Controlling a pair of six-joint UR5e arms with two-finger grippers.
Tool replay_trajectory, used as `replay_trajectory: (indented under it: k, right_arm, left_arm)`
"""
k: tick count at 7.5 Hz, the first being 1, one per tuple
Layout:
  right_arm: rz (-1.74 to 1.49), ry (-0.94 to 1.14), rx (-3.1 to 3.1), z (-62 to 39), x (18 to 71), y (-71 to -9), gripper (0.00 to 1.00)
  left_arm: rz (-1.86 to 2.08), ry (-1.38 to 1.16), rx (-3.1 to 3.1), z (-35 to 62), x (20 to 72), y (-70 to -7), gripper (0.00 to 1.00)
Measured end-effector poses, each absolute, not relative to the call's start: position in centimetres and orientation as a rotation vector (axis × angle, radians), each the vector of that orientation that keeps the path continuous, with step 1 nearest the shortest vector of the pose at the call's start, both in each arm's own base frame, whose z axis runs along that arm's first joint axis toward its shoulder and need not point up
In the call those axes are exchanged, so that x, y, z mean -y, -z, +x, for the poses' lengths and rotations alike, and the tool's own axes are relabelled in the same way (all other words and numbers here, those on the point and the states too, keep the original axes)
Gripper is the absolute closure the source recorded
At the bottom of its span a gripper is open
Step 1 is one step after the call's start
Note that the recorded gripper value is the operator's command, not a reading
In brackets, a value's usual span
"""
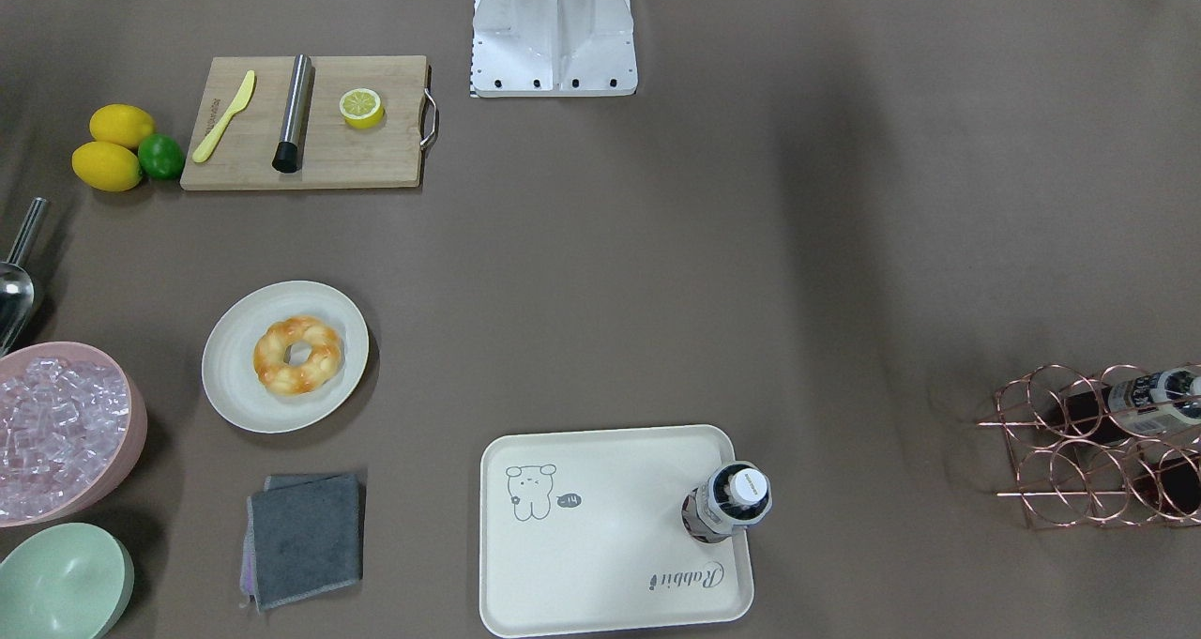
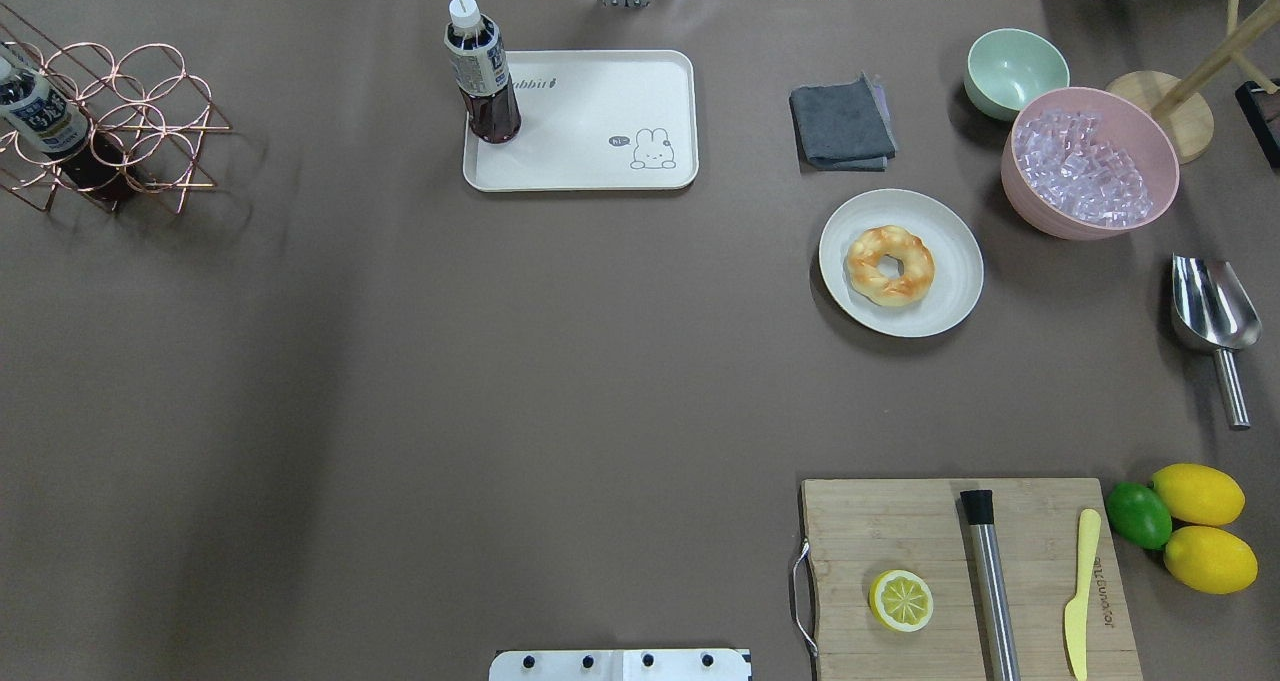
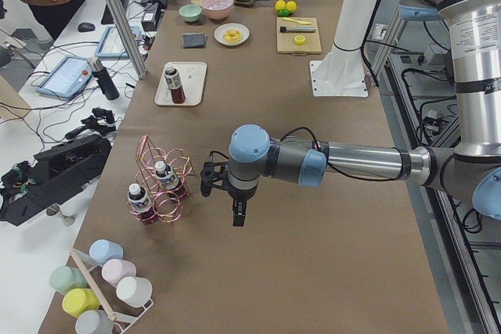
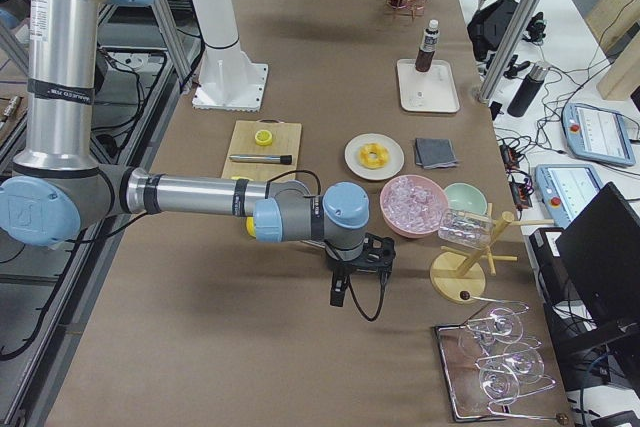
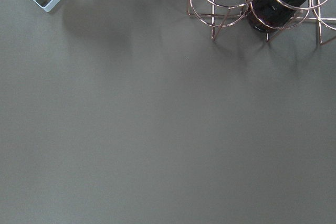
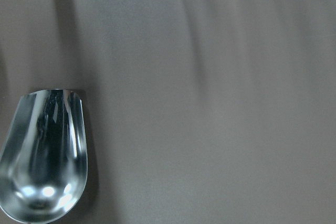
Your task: Place donut on tray
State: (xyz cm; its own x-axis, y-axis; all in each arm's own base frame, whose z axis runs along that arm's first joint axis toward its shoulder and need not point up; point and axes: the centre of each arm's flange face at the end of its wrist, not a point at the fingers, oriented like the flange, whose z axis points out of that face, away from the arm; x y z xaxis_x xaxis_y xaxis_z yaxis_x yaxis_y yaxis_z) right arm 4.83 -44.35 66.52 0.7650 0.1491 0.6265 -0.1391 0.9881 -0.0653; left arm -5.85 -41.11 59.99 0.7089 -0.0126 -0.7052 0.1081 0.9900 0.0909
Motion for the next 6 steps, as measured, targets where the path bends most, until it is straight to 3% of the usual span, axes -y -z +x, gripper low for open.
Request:
replay_trajectory:
  k: [6]
  right_arm:
    - [-0.020,-0.158,0.675,4.86,44.30,-66.79,0.00]
  left_arm:
    - [0.129,0.068,-0.781,-5.84,41.14,-59.94,0.02]
